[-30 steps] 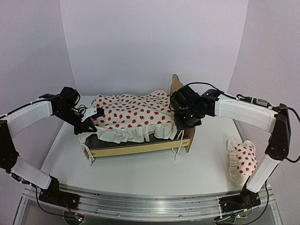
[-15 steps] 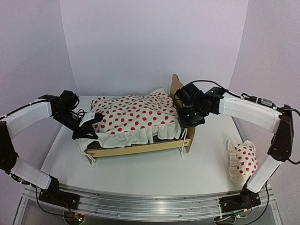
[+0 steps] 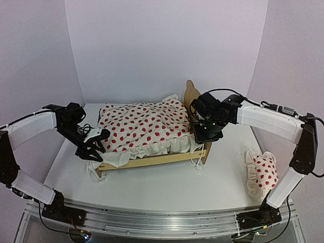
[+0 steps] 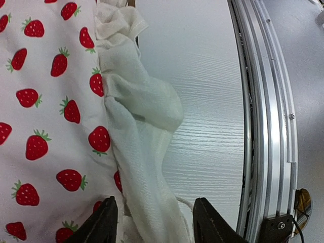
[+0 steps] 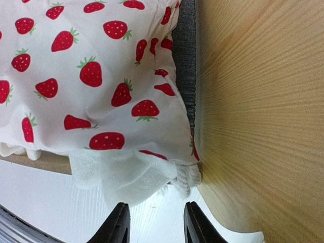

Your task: Set up the pet bed

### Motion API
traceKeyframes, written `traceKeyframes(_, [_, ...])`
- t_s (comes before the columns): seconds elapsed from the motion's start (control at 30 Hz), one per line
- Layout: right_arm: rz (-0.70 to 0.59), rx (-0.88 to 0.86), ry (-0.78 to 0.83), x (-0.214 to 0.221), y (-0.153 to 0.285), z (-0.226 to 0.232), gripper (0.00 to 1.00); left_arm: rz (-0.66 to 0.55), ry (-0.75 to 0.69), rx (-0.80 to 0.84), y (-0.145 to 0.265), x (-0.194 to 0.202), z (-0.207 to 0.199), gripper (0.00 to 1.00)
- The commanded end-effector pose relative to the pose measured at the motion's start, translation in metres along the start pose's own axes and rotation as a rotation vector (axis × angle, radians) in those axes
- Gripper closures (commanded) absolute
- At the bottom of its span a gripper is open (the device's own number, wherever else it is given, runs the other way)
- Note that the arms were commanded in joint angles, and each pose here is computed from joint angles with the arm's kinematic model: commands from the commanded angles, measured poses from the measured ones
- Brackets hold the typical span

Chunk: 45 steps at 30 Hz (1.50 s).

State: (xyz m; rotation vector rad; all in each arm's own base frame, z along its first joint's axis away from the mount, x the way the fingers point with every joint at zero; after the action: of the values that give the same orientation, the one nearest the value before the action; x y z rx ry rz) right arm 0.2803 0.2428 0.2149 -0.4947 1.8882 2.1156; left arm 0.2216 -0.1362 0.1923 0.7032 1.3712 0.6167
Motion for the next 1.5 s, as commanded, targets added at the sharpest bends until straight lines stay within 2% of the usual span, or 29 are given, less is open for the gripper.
traceKeyframes(0.0, [-0.034, -0.115, -0.004, -0.008, 0.041, 0.003, 0.63, -0.131, -0.074, -0.048, 0.024, -0.044, 0.014, 0.43])
traceKeyframes(0.13, [-0.040, -0.134, -0.014, 0.001, 0.050, 0.003, 0.61, -0.160, -0.077, -0.092, 0.009, -0.090, 0.022, 0.44])
traceKeyframes(0.27, [0.019, -0.142, -0.023, 0.021, 0.043, -0.004, 0.61, -0.217, -0.107, -0.118, -0.010, -0.118, 0.031, 0.43])
traceKeyframes(0.43, [0.093, -0.232, 0.021, 0.052, 0.024, -0.007, 0.62, -0.227, -0.158, -0.090, -0.058, -0.148, 0.035, 0.42])
traceKeyframes(0.53, [0.085, -0.287, 0.040, 0.071, 0.008, -0.012, 0.66, -0.236, -0.196, -0.050, -0.084, -0.163, 0.027, 0.41])
traceKeyframes(0.67, [-0.011, -0.373, 0.066, 0.090, -0.015, -0.014, 0.66, -0.221, -0.177, -0.051, -0.109, -0.162, 0.036, 0.39])
traceKeyframes(0.83, [-0.284, -0.443, 0.130, 0.103, -0.046, -0.007, 0.67, -0.171, -0.177, -0.075, -0.132, -0.154, 0.046, 0.38])
traceKeyframes(1.13, [-0.514, -0.241, 0.168, 0.098, -0.088, -0.026, 0.67, -0.058, -0.192, -0.085, -0.157, -0.129, 0.053, 0.40])
traceKeyframes(1.2, [-0.554, -0.221, 0.178, 0.096, -0.094, -0.027, 0.66, -0.056, -0.193, -0.083, -0.158, -0.128, 0.053, 0.42])
traceKeyframes(1.33, [-0.555, -0.223, 0.205, 0.094, -0.109, -0.018, 0.66, -0.053, -0.193, -0.078, -0.162, -0.125, 0.053, 0.50])
traceKeyframes(1.47, [-0.555, -0.210, 0.192, 0.095, -0.124, -0.016, 0.66, -0.042, -0.180, -0.055, -0.167, -0.122, 0.052, 0.66])
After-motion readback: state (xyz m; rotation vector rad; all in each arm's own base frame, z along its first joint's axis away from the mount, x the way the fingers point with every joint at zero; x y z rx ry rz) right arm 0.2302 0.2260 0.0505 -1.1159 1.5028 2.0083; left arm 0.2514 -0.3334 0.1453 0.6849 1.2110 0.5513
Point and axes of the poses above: each gripper's point midway between its finger pads, its own y axis back along the fingers, its own z axis along the line the jaws close on, x = y × z, the point moved 6 cm from there along y, back along the fingers, and after that the axes turned 10 degrees about -y, right-handed, at the moved point
